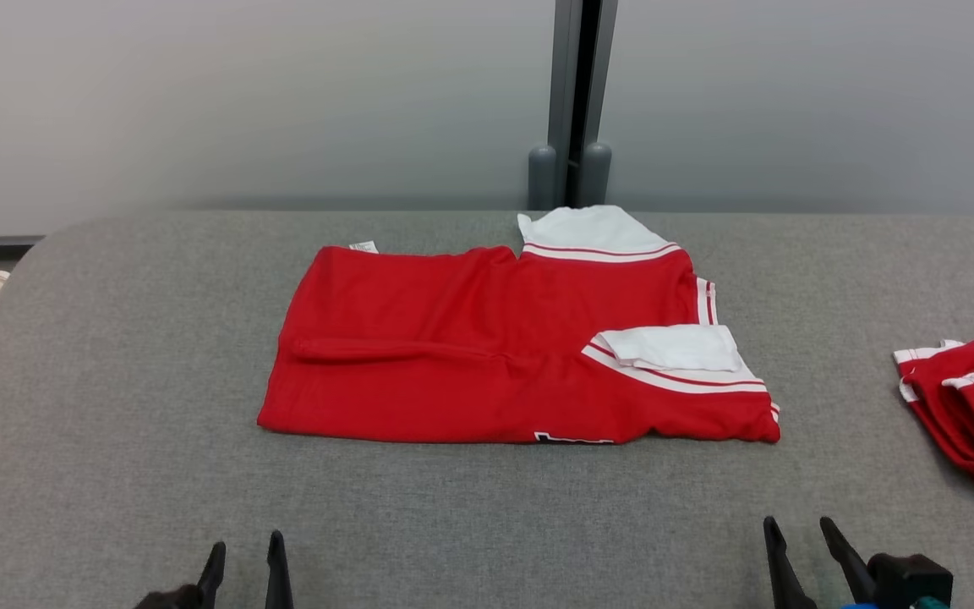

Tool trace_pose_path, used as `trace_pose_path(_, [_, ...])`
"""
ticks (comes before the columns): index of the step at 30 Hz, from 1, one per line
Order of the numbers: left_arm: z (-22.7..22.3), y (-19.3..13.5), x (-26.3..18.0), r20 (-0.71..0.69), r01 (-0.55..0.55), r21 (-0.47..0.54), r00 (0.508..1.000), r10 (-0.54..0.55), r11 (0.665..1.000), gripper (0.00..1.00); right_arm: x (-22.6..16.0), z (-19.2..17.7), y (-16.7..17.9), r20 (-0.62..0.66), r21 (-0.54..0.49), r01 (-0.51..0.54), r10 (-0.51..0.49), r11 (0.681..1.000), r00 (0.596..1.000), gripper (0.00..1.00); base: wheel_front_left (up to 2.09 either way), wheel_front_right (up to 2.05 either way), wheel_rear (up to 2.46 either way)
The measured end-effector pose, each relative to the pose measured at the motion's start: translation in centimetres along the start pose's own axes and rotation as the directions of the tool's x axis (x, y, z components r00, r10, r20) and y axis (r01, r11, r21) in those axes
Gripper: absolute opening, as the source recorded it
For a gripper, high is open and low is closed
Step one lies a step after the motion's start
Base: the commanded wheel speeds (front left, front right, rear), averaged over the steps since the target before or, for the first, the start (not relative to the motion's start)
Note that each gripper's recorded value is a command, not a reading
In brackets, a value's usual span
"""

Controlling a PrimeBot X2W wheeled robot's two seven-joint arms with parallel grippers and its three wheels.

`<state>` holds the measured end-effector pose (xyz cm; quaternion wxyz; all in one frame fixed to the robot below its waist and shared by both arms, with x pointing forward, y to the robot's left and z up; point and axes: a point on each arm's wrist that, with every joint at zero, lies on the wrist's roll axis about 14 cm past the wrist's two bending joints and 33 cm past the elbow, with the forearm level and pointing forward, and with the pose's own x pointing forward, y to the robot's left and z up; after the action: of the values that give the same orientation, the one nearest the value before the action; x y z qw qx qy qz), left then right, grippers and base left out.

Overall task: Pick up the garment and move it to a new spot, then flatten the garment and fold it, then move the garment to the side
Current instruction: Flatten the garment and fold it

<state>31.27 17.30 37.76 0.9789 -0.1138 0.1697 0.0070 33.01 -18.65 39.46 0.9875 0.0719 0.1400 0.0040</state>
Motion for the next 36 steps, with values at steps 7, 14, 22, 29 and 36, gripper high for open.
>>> trace_pose_path(7, [3.7, -1.0, 5.5, 0.065, 0.035, 0.014, 0.997, -0.036, 0.999, 1.0, 3.7, 2.1, 0.2, 0.041, -0.003, -0.007, 0.007, 1.0, 0.999, 1.0, 0.0, 0.0, 0.0])
trace_pose_path(14, [3.8, -0.2, 10.1, 0.04, 0.014, 0.011, 0.999, -0.014, 1.0, 1.0, 8.3, 3.7, 0.7, 0.065, -0.052, -0.03, 0.033, 0.998, 0.997, 1.0, 0.0, 0.0, 0.0])
trace_pose_path(22, [2.2, 0.8, 13.3, -0.018, -0.007, 0.023, 1.0, 0.008, 1.0, 1.0, 11.2, 2.0, 0.0, 0.017, -0.039, -0.01, 0.011, 0.999, 1.0, 1.0, 0.0, 0.0, 0.0])
trace_pose_path(29, [0.4, 0.4, 13.6, -0.075, 0.009, 0.023, 0.997, -0.008, 1.0, 1.0, 11.6, -0.4, -1.4, -0.059, -0.054, 0.027, -0.031, 0.998, 0.998, 1.0, 0.0, 0.0, 0.0])
trace_pose_path(36, [-0.4, -0.2, 13.3, -0.105, 0.041, 0.022, 0.994, -0.038, 0.999, 0.0, 11.8, -1.6, -0.9, -0.105, -0.049, 0.01, -0.015, 0.999, 0.994, 0.0, 0.0, 0.0, 0.0])
